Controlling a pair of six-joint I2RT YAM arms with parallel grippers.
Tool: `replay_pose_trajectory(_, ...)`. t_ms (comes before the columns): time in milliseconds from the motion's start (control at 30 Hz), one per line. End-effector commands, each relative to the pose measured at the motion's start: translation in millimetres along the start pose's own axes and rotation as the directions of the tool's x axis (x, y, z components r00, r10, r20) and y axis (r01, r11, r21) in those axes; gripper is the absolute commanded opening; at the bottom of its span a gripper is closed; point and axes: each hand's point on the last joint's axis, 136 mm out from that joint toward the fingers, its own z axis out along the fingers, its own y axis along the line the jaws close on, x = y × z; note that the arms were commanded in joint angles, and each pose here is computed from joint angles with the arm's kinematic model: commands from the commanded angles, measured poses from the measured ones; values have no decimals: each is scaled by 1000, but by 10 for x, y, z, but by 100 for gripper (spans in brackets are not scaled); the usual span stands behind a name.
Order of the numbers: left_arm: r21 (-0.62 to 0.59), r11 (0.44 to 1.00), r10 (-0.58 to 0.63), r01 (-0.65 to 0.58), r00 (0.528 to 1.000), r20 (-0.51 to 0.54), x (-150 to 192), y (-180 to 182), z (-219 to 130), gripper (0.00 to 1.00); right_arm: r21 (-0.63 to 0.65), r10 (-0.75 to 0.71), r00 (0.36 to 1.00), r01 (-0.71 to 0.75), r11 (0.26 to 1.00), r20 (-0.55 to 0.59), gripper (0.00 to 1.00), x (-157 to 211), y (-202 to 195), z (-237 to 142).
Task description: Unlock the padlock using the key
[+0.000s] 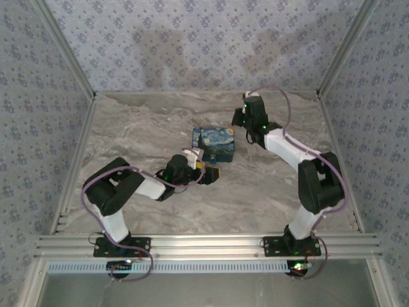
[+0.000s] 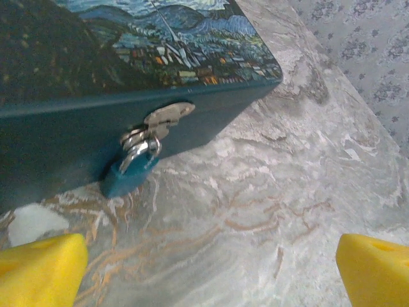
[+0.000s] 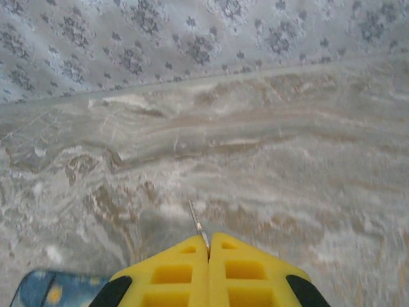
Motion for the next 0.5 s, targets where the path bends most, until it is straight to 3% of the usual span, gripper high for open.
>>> replay_pose_trajectory(0, 13, 1000, 27, -28, 997, 73, -181, -82, 129, 100, 3, -73, 993, 74, 997, -97, 0, 134, -35, 310)
replay_pose_trajectory(267, -102, 992, 81, -72, 993, 91, -149, 110, 295, 100, -40, -117, 975, 111, 993, -191, 0, 314, 12, 927)
replay_pose_trajectory(467, -130, 987, 110, -99, 991, 80, -134, 181, 399, 100, -92, -137, 954, 117, 989, -267, 0, 621, 76, 1088)
